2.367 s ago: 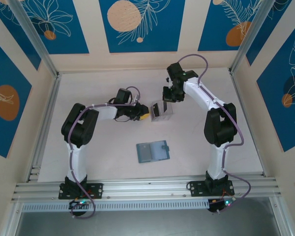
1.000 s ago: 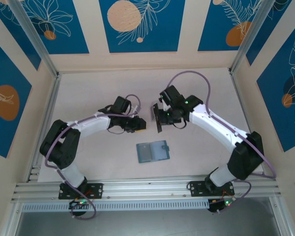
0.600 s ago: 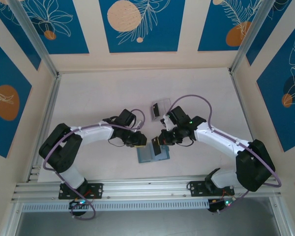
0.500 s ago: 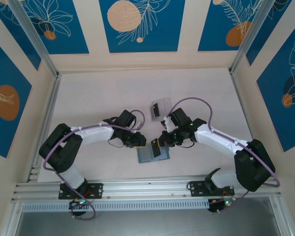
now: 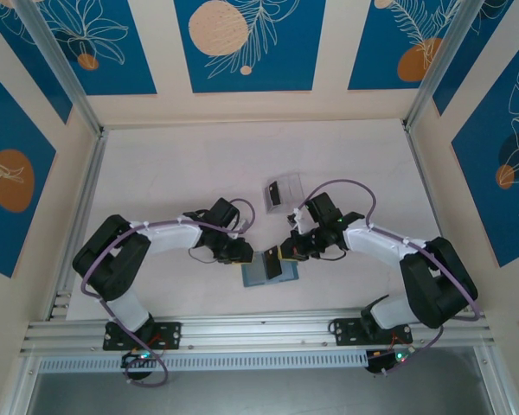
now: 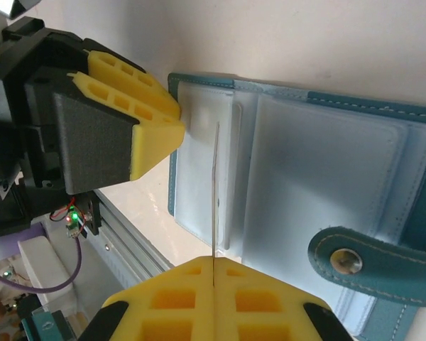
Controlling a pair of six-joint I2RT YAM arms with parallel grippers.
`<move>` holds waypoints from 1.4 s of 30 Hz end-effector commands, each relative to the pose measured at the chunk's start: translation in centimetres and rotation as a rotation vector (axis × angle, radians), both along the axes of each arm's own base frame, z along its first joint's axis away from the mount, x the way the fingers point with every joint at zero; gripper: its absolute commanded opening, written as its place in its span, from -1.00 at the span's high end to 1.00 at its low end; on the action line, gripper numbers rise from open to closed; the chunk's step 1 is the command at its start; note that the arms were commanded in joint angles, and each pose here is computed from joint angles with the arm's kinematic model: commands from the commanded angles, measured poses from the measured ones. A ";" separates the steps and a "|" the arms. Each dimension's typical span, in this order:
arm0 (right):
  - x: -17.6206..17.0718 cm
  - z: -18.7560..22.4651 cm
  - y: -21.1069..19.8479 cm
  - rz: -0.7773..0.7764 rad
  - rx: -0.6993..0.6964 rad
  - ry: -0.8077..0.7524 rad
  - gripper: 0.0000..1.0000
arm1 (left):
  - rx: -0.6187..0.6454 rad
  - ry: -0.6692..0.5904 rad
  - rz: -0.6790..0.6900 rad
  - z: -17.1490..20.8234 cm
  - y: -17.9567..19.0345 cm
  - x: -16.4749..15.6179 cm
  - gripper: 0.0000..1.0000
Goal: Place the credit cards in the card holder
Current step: Insert the credit card into the card slot.
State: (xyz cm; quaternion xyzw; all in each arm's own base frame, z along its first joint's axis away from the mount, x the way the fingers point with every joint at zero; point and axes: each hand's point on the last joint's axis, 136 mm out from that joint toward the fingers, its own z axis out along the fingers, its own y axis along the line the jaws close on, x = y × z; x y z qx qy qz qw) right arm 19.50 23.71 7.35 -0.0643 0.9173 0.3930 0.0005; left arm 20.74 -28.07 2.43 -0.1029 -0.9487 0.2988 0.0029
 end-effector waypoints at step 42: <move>0.5 -3.2 1.6 0.062 -0.022 0.128 1.00 | 0.096 0.036 -0.015 -2.7 1.8 -1.5 0.48</move>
